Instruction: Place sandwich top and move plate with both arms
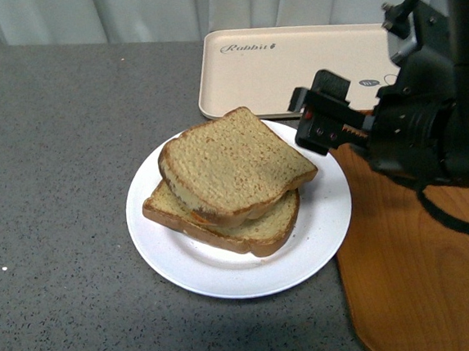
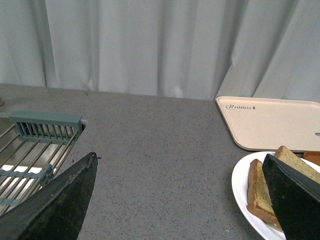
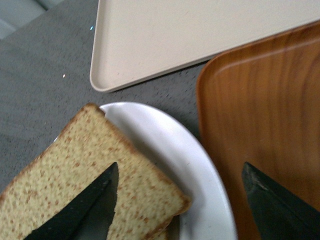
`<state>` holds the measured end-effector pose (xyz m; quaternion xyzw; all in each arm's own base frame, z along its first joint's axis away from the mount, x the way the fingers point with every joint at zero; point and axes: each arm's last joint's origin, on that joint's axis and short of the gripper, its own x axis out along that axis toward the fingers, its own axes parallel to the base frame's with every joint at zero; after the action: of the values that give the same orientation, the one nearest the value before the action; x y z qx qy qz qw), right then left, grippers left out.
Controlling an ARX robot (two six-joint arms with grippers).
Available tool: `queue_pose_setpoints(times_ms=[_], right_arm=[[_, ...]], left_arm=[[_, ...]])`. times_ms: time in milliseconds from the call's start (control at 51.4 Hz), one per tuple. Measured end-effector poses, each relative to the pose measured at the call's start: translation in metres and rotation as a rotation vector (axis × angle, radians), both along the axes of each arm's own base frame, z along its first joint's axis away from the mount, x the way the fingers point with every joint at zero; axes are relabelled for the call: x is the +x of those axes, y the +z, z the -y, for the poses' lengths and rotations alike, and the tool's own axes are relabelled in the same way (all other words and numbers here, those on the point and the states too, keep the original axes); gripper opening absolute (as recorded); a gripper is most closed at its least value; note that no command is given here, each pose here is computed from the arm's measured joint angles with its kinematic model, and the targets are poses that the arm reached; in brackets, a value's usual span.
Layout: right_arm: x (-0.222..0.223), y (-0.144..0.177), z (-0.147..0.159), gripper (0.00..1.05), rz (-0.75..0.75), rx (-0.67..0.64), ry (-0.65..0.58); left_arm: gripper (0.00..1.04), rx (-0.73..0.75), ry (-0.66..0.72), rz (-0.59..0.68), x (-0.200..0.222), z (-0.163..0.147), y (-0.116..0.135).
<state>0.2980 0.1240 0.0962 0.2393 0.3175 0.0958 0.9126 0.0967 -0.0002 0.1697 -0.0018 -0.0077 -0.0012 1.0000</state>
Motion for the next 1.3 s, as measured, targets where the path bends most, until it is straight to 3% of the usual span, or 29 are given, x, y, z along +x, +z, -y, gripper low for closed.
queue_pose_setpoints(times_ms=[58,136,233,330,505,622,758,1147,1166,1244,1303], right_arm=[[0.001,0.004,0.009,0.73,0.132,-0.060,-0.062],[-0.008,0.014,0.034,0.61,0.392,-0.222,-0.177],[-0.029,0.034,0.069,0.47,0.553,-0.347,-0.196],[-0.059,0.058,0.106,0.29,0.605,-0.428,-0.195],[-0.117,0.057,0.124,0.01,0.572,-0.483,-0.194],[-0.158,0.054,0.124,0.01,0.522,-0.495,-0.165],[-0.190,0.065,0.124,0.01,0.592,-0.492,-0.181],[-0.200,0.069,0.124,0.01,0.657,-0.488,-0.197],[-0.200,0.069,0.124,0.01,0.650,-0.479,-0.197],[-0.200,0.066,0.123,0.18,0.388,-0.270,-0.207],[-0.199,0.061,0.123,0.27,0.303,-0.164,-0.249]], left_arm=[[0.98,0.000,0.000,0.000,0.000,0.000,0.000],[0.98,0.000,-0.002,0.000,0.000,0.000,0.000],[0.98,0.000,0.000,0.000,0.000,0.000,0.000],[0.98,0.000,0.000,0.000,0.000,0.000,0.000],[0.98,0.000,0.000,0.000,0.000,0.000,0.000],[0.98,0.000,0.001,0.000,0.000,0.000,0.000],[0.98,0.000,0.001,0.000,0.000,0.000,0.000],[0.98,0.000,0.000,0.000,0.000,0.000,0.000],[0.98,0.000,0.000,0.001,0.000,0.000,0.000],[0.98,0.000,0.000,0.001,0.000,0.000,0.000],[0.98,0.000,0.000,0.001,0.000,0.000,0.000]])
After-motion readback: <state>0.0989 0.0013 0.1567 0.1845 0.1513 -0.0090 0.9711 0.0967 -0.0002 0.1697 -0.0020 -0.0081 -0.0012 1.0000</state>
